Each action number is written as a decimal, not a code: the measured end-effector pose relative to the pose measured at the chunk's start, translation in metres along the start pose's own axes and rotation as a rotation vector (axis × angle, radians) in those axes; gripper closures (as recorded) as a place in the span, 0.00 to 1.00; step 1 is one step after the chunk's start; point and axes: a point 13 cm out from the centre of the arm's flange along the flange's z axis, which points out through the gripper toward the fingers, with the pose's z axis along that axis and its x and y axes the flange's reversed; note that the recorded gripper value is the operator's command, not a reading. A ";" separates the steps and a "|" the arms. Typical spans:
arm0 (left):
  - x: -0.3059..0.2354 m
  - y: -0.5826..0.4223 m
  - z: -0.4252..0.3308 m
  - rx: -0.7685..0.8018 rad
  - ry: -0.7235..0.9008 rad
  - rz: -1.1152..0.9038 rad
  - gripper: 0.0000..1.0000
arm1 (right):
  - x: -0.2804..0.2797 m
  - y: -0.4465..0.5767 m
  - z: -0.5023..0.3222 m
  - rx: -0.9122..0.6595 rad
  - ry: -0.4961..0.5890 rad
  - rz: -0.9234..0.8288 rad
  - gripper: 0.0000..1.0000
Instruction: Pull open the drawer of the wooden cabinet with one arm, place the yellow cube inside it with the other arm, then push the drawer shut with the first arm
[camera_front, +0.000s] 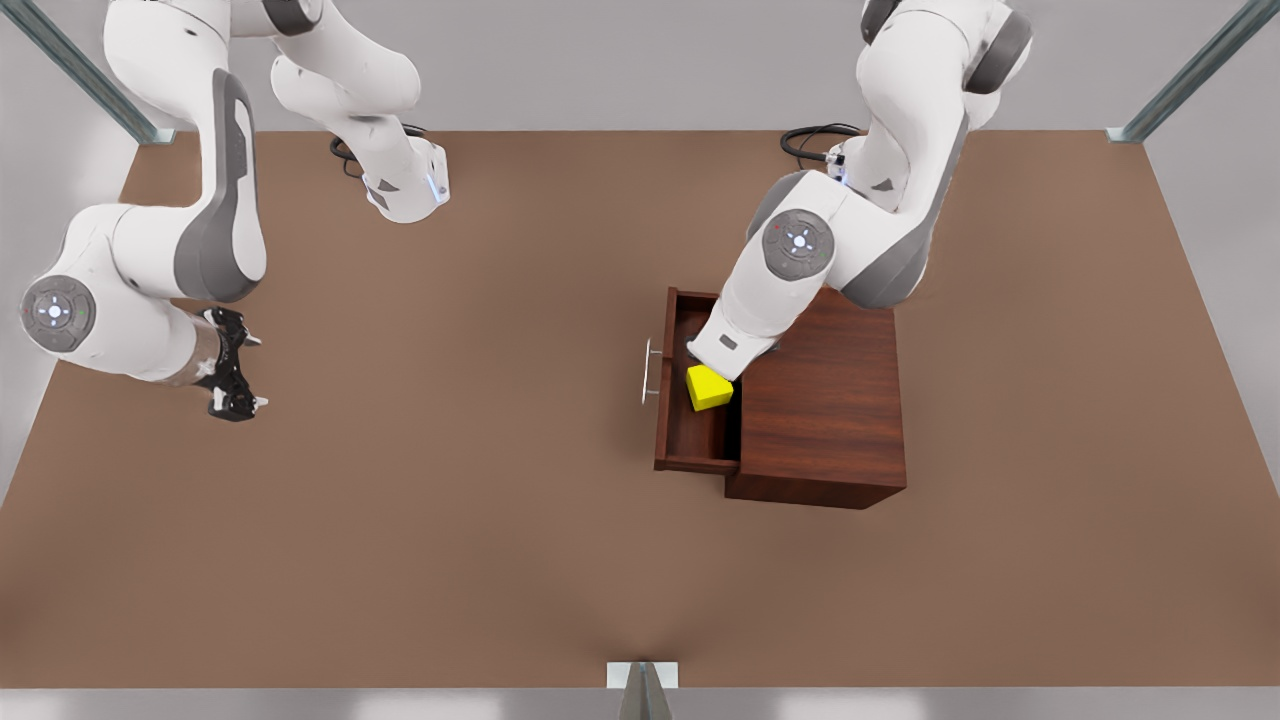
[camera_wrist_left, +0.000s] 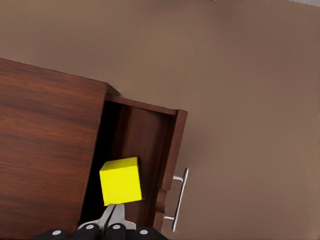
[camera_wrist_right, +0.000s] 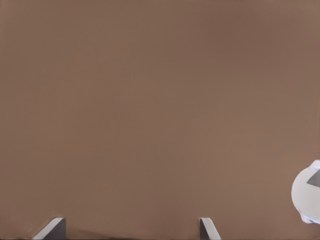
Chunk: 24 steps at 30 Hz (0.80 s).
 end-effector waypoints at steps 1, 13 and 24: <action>0.006 -0.023 0.006 0.013 -0.015 -0.049 1.00 | 0.012 0.002 0.006 0.018 -0.002 -0.083 0.00; 0.087 -0.155 0.174 0.014 -0.181 -0.534 1.00 | 0.019 -0.004 0.016 0.058 0.029 -0.624 0.00; 0.064 -0.110 0.221 -0.025 -0.229 -0.905 1.00 | 0.018 -0.004 0.013 0.052 0.037 -0.885 0.00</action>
